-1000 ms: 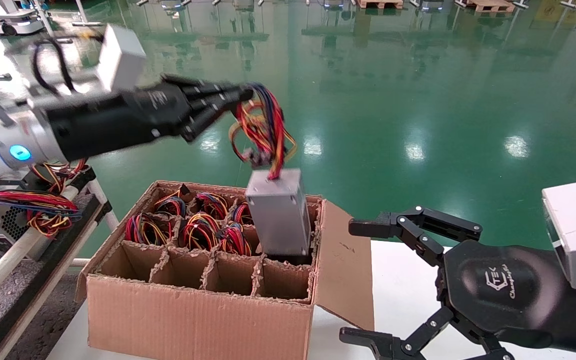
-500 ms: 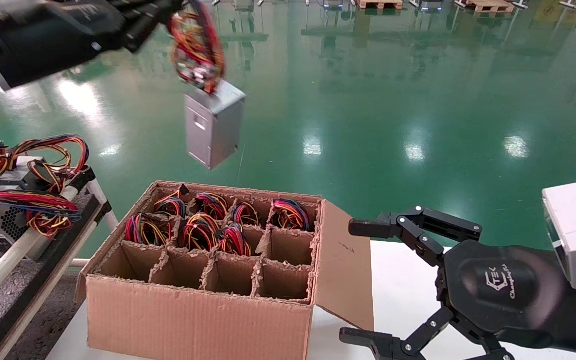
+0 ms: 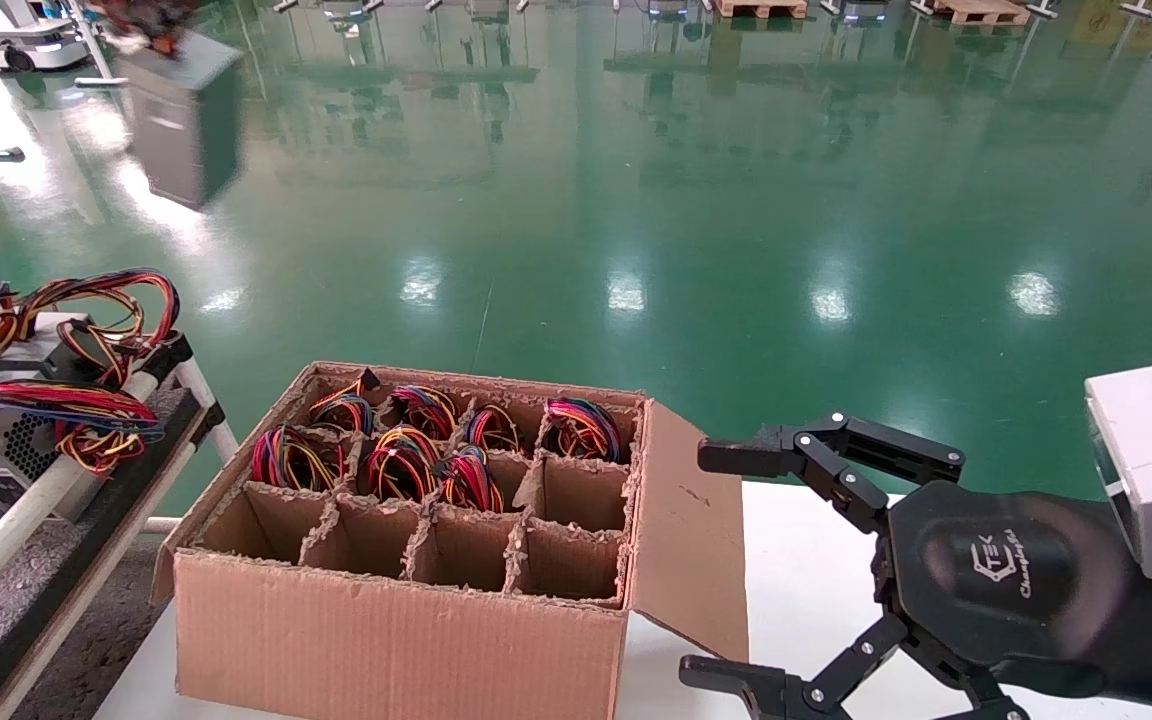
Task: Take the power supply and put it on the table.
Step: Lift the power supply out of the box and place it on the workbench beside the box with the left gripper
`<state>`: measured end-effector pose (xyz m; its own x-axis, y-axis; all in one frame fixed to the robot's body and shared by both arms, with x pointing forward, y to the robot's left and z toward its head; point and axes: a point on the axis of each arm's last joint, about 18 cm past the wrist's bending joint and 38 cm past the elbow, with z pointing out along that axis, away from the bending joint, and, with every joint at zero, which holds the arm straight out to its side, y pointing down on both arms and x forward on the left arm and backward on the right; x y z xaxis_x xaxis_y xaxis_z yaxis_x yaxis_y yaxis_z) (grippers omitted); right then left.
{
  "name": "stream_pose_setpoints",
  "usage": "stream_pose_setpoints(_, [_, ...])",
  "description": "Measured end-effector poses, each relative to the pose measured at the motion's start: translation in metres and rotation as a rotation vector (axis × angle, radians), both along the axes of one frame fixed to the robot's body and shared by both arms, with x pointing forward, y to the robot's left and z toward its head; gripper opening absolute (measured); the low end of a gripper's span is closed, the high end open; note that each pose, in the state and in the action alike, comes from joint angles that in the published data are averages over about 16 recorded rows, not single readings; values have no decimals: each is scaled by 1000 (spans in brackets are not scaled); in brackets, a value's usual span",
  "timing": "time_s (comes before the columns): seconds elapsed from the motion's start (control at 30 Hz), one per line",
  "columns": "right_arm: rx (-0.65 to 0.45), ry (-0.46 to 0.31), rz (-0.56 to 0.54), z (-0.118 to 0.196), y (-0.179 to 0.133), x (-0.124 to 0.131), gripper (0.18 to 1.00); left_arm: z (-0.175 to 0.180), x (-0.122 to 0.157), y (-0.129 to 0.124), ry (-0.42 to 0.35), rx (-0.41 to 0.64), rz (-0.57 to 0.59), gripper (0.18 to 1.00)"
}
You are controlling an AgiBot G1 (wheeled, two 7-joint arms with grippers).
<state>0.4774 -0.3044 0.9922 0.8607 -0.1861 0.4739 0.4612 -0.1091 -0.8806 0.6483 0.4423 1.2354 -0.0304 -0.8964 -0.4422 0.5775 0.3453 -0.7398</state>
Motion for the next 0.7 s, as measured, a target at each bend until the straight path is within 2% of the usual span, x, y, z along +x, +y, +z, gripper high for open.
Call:
stream_pose_setpoints(0.37, [0,0,0,0,0,0,1000,14,-31,71,-22,-37,215,201])
stream_pose_setpoints(0.7, [0,0,0,0,0,0,1000,-1,-58,130,3,-86,332,201])
